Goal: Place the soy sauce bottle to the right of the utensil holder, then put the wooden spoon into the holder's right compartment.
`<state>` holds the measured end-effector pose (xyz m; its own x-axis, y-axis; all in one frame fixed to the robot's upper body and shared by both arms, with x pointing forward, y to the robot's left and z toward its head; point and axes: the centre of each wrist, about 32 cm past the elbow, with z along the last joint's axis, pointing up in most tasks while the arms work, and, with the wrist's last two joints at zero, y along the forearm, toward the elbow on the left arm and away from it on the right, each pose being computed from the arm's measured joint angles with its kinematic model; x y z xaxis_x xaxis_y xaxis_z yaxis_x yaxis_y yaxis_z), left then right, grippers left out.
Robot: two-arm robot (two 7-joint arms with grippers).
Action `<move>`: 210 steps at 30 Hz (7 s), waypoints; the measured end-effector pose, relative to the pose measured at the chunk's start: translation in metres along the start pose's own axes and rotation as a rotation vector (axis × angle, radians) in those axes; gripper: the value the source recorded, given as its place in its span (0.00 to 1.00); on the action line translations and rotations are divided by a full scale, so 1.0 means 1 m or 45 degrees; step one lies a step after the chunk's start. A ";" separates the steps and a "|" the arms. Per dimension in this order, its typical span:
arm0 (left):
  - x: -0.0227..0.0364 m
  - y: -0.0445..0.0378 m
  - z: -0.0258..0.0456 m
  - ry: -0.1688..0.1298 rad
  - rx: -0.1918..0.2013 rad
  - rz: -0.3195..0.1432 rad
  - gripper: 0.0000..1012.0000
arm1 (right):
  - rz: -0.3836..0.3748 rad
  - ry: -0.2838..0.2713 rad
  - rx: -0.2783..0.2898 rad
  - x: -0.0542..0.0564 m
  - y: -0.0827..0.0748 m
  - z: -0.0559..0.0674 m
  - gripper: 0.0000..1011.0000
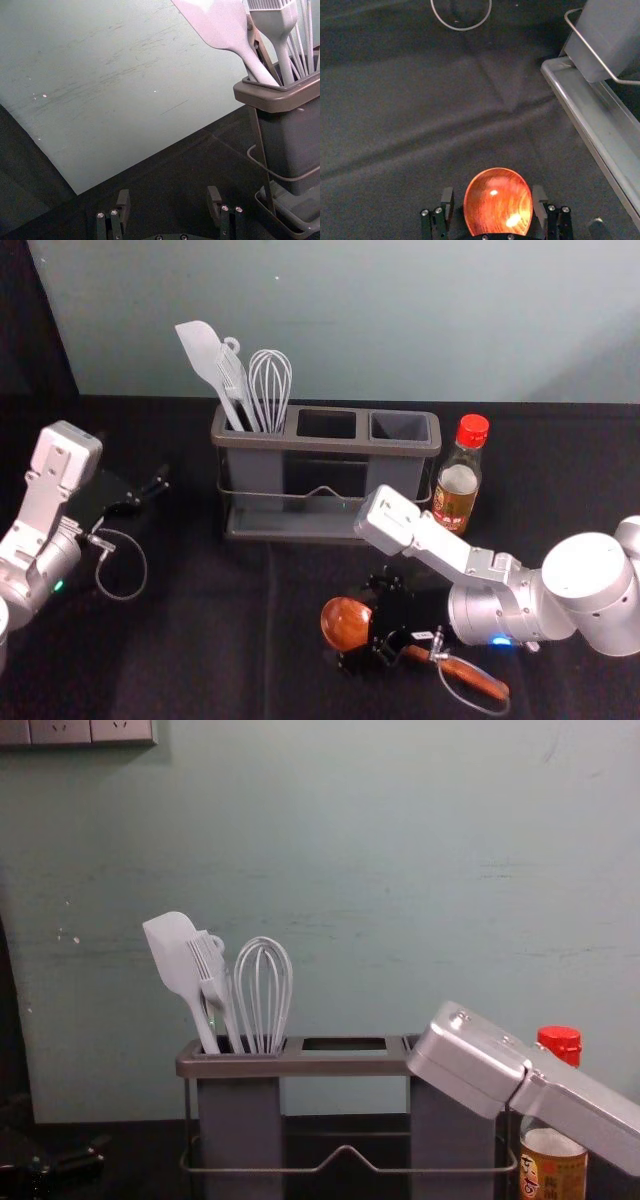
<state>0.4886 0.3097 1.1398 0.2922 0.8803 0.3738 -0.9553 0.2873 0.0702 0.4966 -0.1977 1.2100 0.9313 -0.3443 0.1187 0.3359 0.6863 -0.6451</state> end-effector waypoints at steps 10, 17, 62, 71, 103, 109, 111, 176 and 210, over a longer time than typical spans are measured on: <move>0.0000 0.0000 0.0000 0.000 0.000 0.000 0.99 | 0.003 -0.015 -0.019 0.001 0.002 -0.001 0.99; 0.0000 0.0000 0.0000 0.000 0.000 0.000 0.99 | -0.001 -0.037 -0.036 0.002 0.002 0.000 0.99; 0.0000 0.0000 0.0000 0.000 0.000 0.000 0.99 | -0.241 -0.012 0.453 0.011 -0.059 0.000 0.83; 0.0000 0.0000 0.0000 0.000 0.000 0.000 0.99 | -0.378 0.000 0.799 0.005 -0.074 -0.016 0.83; 0.0000 0.0000 0.0000 0.000 0.000 0.000 0.99 | -0.713 -0.096 1.357 0.019 -0.042 -0.027 0.83; 0.0000 0.0000 0.0000 0.000 0.000 0.000 0.99 | -0.707 -0.104 1.353 0.033 -0.038 -0.019 0.83; 0.0000 0.0000 0.0000 0.000 0.000 0.000 0.99 | -0.701 -0.101 1.348 0.039 -0.035 -0.017 0.83; 0.0000 0.0000 0.0000 0.000 0.000 0.000 0.99 | -0.839 -0.047 1.328 0.071 0.052 -0.023 0.83; 0.0000 0.0000 0.0000 0.000 0.000 0.000 0.99 | -0.860 0.030 1.248 0.056 0.061 -0.042 0.84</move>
<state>0.4886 0.3097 1.1398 0.2922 0.8803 0.3737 -0.9553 0.2873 0.0703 0.5632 -0.2021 1.1455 0.5253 -0.8289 0.1923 0.7313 0.5553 0.3960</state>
